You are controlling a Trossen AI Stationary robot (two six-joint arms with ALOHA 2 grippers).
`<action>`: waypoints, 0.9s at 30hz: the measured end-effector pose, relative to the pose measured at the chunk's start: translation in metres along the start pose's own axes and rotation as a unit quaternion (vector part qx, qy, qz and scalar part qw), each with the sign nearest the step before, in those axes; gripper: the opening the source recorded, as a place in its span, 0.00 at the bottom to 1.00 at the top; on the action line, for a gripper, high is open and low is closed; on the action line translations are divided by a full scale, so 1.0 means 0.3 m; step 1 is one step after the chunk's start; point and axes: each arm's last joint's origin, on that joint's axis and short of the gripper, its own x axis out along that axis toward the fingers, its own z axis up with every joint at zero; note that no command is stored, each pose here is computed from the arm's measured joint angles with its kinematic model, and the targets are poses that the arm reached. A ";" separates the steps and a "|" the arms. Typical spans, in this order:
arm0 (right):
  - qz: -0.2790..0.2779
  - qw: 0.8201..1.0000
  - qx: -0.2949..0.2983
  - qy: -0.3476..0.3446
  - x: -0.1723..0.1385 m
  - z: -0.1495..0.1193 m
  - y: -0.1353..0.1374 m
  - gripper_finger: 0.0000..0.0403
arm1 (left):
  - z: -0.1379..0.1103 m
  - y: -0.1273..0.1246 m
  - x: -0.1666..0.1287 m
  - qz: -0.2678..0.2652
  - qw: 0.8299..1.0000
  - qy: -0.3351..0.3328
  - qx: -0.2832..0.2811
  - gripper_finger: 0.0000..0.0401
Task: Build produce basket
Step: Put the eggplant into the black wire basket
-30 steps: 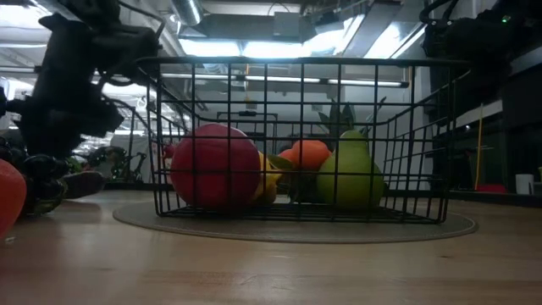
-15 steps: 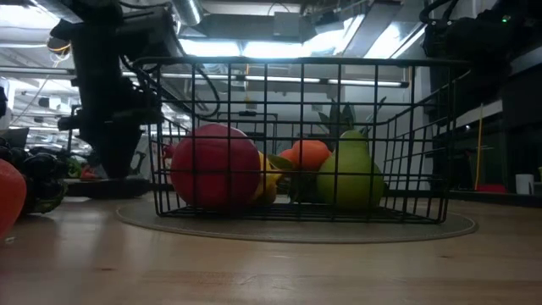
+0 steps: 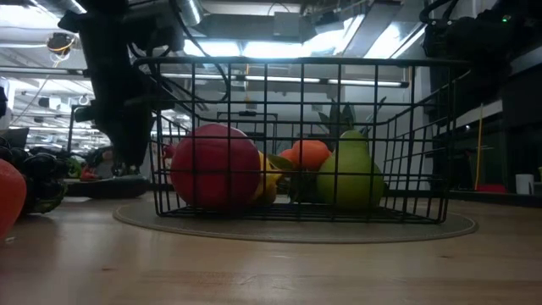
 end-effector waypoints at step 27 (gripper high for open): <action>0.001 1.000 0.000 0.001 0.000 0.000 0.000 0.36 | -0.093 0.072 0.062 0.024 0.992 0.119 -0.024 0.46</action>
